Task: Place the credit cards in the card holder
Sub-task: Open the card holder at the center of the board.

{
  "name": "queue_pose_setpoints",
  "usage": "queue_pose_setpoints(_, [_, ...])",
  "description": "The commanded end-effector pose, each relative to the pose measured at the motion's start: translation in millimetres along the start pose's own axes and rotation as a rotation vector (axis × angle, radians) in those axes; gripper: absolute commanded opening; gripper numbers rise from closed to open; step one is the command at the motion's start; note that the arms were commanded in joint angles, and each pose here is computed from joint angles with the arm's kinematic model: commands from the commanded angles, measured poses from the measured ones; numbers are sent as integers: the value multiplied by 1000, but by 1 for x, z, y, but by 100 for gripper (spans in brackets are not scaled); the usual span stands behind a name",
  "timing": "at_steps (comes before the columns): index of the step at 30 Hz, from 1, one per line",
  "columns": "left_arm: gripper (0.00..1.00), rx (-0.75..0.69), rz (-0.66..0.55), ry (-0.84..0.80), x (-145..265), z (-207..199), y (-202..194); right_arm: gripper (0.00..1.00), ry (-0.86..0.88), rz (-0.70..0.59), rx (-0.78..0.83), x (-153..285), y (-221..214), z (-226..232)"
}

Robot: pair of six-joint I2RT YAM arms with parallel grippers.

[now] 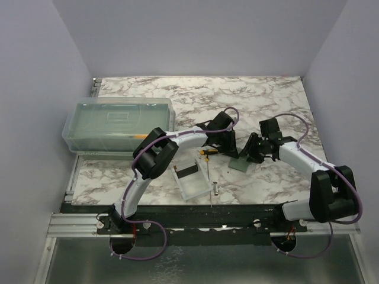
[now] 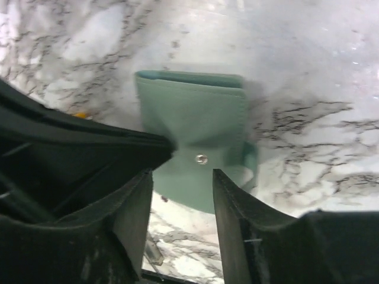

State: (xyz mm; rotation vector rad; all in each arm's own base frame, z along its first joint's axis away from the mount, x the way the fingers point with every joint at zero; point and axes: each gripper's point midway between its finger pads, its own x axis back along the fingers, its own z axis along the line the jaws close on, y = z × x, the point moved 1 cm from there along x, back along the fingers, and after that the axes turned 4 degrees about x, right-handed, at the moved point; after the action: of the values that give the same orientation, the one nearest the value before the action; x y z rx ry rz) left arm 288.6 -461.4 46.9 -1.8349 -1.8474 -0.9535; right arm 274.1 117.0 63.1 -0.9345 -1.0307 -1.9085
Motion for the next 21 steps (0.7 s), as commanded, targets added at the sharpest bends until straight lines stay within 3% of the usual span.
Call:
queue_pose_setpoints(1, [10, 30, 51, 95, -7, 34, -15, 51, 7, -43, -74, -4, 1, -18])
queue_pose_setpoints(15, [11, 5, 34, 85, 0, 27, -11, 55, 146, -22, -122, -17, -9, -16])
queue_pose_setpoints(21, [22, -41, -28, 87, 19, 15, -2, 55, 129, -22, -128, -18, -14, -25])
